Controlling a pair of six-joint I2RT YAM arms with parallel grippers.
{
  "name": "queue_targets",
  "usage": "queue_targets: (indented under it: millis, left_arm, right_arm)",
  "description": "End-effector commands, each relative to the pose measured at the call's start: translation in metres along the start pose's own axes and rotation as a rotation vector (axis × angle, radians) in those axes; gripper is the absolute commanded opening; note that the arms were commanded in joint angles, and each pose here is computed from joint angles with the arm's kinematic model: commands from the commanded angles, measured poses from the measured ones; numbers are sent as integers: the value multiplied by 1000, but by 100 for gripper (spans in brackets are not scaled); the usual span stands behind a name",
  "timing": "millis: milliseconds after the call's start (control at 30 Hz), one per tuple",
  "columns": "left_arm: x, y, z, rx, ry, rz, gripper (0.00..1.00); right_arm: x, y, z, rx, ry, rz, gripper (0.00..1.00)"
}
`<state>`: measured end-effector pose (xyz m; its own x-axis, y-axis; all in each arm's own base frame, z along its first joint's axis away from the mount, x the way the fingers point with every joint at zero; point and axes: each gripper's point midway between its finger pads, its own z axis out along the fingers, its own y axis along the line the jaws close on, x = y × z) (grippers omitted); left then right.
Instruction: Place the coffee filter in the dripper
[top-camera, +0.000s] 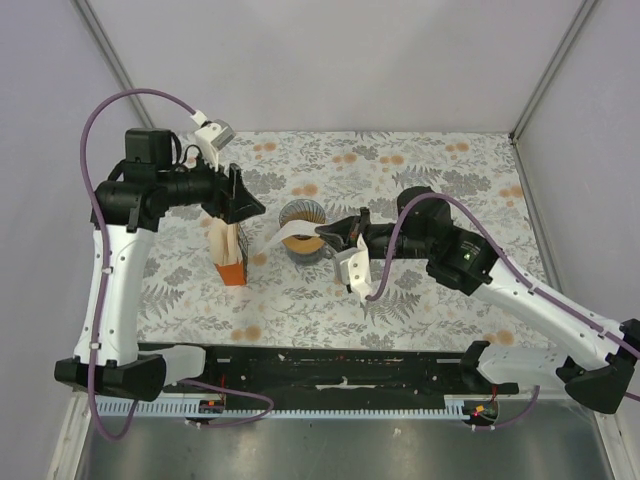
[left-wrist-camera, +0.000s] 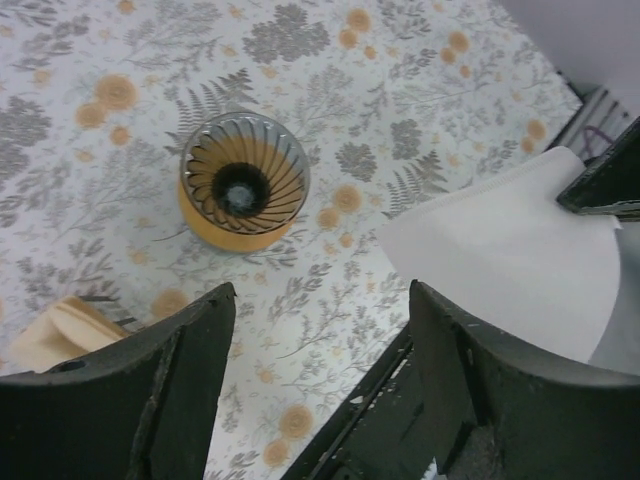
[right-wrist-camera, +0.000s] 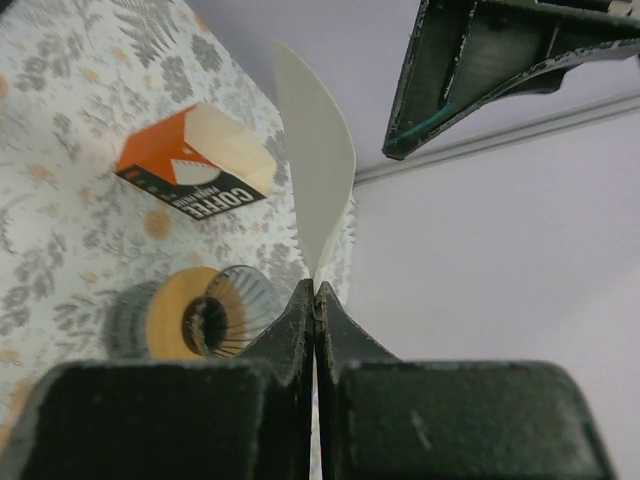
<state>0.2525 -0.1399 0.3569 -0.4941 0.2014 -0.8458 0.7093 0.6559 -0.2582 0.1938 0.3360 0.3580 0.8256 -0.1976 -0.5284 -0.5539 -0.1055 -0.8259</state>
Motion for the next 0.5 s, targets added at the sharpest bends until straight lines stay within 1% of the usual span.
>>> queue_targets:
  millis: [0, 100, 133, 300, 467]
  left_arm:
    - [-7, -26, 12, 185, -23, -132, 79]
    - [-3, -36, 17, 266, -12, -177, 87]
    - [0, -40, 19, 287, -10, -187, 88]
    - [-1, -59, 21, 432, -23, -254, 91]
    - [-1, -69, 25, 506, -25, -293, 92]
  right_arm:
    - [0, -32, -8, 105, 87, -315, 0]
    - [0, -43, -9, 163, 121, -401, 0]
    - [-2, -47, -11, 183, 123, -426, 0]
    - [-6, -50, -6, 194, 123, -486, 0]
    - [-5, -49, 4, 180, 124, -524, 0]
